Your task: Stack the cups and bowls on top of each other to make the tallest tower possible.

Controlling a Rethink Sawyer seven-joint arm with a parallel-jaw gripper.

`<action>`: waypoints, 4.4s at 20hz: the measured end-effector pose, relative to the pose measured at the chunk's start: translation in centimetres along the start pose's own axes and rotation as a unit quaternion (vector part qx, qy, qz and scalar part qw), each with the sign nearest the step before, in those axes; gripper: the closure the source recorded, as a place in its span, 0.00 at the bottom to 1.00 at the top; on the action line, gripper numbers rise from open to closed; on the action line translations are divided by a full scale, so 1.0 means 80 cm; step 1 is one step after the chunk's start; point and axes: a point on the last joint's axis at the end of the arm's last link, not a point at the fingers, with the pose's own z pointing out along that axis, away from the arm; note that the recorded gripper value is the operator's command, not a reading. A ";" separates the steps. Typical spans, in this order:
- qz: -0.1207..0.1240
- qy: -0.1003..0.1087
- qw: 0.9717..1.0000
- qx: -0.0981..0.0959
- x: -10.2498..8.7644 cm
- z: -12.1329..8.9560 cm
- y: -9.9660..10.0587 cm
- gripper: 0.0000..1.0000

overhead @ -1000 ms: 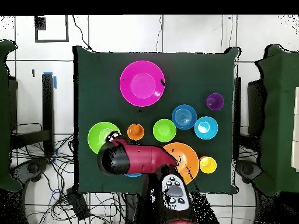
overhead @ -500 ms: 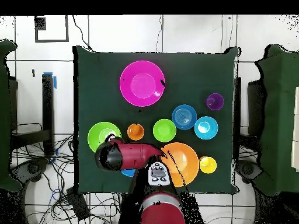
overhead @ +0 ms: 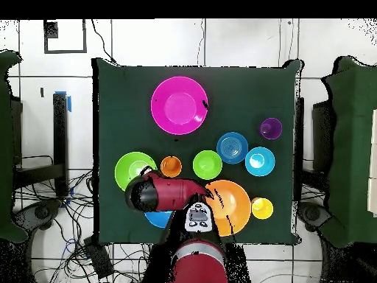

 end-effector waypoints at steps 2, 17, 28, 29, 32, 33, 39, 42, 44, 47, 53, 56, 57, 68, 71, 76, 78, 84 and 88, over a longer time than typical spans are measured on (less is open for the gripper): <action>0.003 -0.011 1.000 0.005 -0.011 -0.005 -0.007 0.00; 0.023 -0.044 0.999 0.007 -0.050 -0.047 -0.014 0.00; 0.036 -0.031 0.999 0.006 -0.056 -0.074 -0.004 0.00; 0.036 -0.030 0.999 0.007 -0.057 -0.075 -0.003 0.00; 0.036 -0.028 0.999 0.007 -0.057 -0.076 -0.002 0.00; 0.035 -0.027 0.999 0.007 -0.057 -0.076 -0.001 0.00; 0.035 -0.034 0.999 0.002 -0.066 -0.078 0.006 0.00; 0.034 -0.042 0.999 -0.003 -0.079 -0.078 0.015 0.00; 0.033 -0.045 0.998 -0.006 -0.085 -0.077 0.020 0.00; 0.032 -0.048 0.998 -0.009 -0.092 -0.073 0.026 0.00; 0.029 -0.045 0.999 -0.009 -0.095 -0.059 0.032 0.00; 0.029 -0.042 0.999 -0.008 -0.095 -0.054 0.032 0.00; 0.029 -0.041 0.999 -0.008 -0.095 -0.050 0.033 0.00; 0.027 -0.017 0.999 0.004 -0.078 -0.015 0.027 0.00; 0.026 -0.012 1.000 0.008 -0.073 -0.005 0.025 0.00; 0.025 -0.010 1.000 0.009 -0.067 0.012 0.022 0.00; 0.024 -0.013 1.000 0.008 -0.064 0.021 0.020 0.00; 0.024 -0.019 1.000 0.004 -0.061 0.033 0.019 0.00; 0.023 -0.017 1.000 0.005 -0.059 0.036 0.018 0.00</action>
